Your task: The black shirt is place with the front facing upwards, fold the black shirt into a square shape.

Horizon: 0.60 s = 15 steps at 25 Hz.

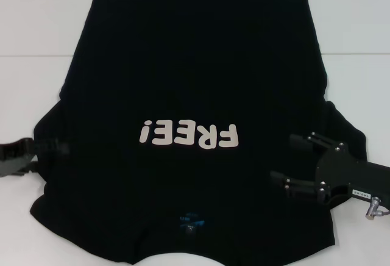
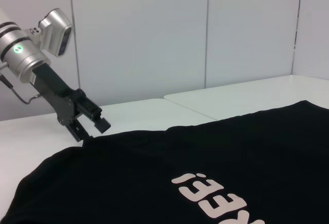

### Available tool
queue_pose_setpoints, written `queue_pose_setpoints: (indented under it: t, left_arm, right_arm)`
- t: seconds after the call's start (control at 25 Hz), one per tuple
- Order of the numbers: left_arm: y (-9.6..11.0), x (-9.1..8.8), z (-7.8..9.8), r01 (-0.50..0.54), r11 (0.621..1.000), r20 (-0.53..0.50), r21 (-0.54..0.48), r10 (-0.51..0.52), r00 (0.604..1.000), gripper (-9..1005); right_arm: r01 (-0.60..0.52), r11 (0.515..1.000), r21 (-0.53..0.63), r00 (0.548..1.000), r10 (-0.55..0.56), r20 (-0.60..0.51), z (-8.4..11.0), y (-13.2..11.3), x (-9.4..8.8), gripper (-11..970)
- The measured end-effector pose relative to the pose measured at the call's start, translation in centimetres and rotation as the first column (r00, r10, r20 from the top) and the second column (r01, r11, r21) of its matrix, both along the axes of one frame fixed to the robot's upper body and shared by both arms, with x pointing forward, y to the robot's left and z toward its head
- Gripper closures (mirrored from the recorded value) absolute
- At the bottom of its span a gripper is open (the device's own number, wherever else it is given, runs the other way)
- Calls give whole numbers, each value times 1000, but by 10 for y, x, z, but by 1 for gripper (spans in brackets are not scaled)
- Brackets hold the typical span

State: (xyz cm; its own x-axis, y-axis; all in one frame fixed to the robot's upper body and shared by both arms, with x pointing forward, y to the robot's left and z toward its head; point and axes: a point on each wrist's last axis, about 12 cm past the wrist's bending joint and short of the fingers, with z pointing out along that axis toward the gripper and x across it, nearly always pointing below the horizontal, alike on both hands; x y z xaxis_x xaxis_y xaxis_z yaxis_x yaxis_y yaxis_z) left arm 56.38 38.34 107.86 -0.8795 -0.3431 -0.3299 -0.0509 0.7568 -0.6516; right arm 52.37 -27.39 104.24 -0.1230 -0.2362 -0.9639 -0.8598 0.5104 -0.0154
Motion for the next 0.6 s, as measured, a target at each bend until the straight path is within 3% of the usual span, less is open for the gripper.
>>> queue_pose_setpoints:
  t: [0.28,0.6]
  left_arm:
    - [11,-2,4,-72,996,33,-47,73,997,61]
    - [13,-1,0,-83,997,32,-4,83,996,62]
  right_arm:
    - [-1,1000,-1,1000,1,2,0,0,0,17]
    - [-2,1000,-1,1000,2,2,0,0,0,17]
